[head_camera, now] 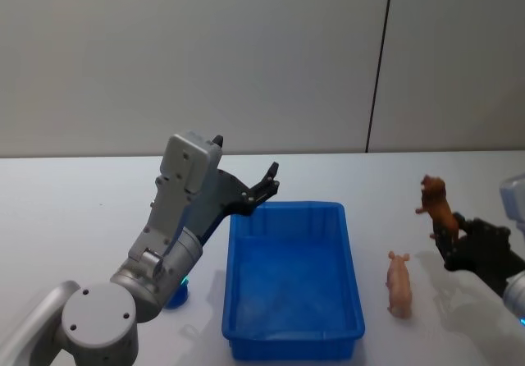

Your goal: Pick up the two dolls from the table and place them into the box.

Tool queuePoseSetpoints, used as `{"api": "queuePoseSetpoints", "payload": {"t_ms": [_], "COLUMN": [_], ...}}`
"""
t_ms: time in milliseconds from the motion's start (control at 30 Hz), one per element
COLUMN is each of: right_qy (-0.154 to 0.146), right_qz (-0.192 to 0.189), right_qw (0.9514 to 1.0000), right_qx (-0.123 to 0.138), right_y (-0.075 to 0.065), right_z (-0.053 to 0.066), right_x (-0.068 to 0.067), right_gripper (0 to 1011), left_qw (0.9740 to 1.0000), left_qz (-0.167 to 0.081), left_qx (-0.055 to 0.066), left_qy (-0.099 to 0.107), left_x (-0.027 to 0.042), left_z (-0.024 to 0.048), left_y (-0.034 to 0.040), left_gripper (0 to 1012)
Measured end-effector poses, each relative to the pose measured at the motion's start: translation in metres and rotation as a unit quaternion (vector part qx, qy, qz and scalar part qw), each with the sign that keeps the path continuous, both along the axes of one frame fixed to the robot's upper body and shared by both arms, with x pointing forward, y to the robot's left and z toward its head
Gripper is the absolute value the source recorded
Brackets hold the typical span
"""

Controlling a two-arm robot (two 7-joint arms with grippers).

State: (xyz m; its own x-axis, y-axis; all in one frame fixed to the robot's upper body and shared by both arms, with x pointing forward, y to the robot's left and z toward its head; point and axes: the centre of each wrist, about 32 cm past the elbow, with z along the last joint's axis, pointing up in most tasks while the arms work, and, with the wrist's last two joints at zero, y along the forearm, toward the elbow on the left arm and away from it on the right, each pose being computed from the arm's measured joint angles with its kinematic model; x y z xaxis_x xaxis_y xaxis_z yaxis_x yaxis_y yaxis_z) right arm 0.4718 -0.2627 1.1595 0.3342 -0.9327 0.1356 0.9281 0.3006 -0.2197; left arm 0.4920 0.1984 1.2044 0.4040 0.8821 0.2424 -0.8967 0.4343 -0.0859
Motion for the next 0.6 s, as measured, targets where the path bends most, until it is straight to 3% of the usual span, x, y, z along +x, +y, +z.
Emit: {"api": "queuePoseSetpoints", "payload": {"t_ms": [333,600], "right_qy": [-0.049,-0.058], "right_qz": [0.057,0.110], "right_qw": [0.9971,0.9922], "right_qx": [0.006,0.010], "right_y": [0.008,0.020], "right_z": [0.020,0.028], "right_x": [0.010,0.018], "right_gripper": [284,284], "left_qw": [1.0000,1.0000], "left_qz": [0.000,0.000], "left_qx": [0.000,0.000], "left_qy": [0.000,0.000], "left_x": [0.0000,0.0000], "left_z": [0.0000,0.0000], "left_y": [0.0000,0.0000], "left_gripper": [1001,1001]}}
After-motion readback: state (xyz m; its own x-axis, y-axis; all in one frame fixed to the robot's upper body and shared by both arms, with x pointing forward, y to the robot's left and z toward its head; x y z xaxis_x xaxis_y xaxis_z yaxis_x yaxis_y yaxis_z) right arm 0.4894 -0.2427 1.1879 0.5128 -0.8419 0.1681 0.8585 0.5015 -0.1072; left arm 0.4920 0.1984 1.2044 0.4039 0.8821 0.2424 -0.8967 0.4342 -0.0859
